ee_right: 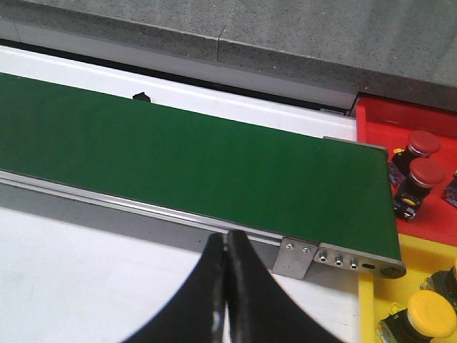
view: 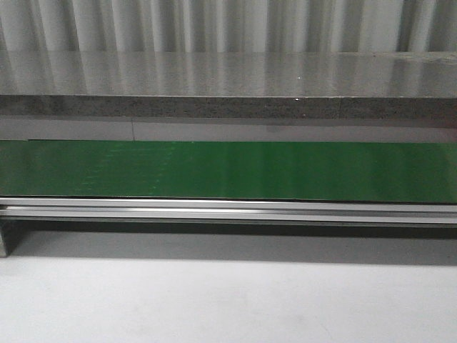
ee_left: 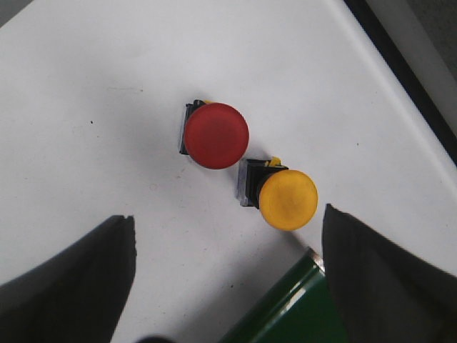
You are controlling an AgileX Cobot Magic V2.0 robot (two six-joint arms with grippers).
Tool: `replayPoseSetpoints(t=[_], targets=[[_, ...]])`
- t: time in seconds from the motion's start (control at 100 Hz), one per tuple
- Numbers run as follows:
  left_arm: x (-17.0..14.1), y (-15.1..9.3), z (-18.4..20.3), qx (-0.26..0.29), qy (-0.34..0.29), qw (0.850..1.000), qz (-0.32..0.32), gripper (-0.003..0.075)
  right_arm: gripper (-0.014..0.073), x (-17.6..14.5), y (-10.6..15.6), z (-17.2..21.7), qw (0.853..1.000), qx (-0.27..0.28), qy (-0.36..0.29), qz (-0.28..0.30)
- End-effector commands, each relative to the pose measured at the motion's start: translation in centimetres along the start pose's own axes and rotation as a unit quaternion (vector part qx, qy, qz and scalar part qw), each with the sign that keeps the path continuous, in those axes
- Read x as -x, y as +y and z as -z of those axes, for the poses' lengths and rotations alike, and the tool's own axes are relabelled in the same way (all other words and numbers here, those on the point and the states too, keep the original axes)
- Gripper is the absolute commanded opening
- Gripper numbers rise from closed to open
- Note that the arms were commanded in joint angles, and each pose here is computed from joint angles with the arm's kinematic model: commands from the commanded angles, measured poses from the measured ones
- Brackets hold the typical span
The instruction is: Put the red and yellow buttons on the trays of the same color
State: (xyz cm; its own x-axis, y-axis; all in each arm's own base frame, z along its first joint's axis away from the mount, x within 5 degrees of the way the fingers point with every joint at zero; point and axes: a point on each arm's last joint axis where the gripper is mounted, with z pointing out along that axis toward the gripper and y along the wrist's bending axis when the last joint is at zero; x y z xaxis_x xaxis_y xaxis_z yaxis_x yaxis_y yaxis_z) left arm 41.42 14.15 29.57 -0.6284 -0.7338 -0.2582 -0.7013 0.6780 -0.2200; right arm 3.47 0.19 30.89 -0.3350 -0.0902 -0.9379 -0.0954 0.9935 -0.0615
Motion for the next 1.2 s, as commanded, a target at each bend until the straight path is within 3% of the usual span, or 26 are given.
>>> replayPoseSetpoints(t=[0.0, 0.84, 0.94, 1.19], targets=[[0.3, -0.3, 2.1, -0.012, -0.014, 0.999, 0.03, 0.0529, -0.0066, 1.2, 0.0, 0.3, 0.999, 0.0, -0.042, 0.003], [2.2, -0.7, -6.7, -0.025, -0.026, 0.998, 0.061, 0.0521, -0.0066, 1.2, 0.1, 0.3, 0.999, 0.01, -0.042, -0.008], [2.1, -0.6, -7.1, -0.022, -0.02, 0.998, 0.061, 0.0472, -0.0066, 1.2, 0.2, 0.3, 0.999, 0.011, -0.042, -0.01], [2.1, -0.8, -7.1, -0.023, -0.023, 0.998, 0.06, 0.0263, -0.0066, 1.2, 0.2, 0.3, 0.999, 0.011, -0.043, -0.01]])
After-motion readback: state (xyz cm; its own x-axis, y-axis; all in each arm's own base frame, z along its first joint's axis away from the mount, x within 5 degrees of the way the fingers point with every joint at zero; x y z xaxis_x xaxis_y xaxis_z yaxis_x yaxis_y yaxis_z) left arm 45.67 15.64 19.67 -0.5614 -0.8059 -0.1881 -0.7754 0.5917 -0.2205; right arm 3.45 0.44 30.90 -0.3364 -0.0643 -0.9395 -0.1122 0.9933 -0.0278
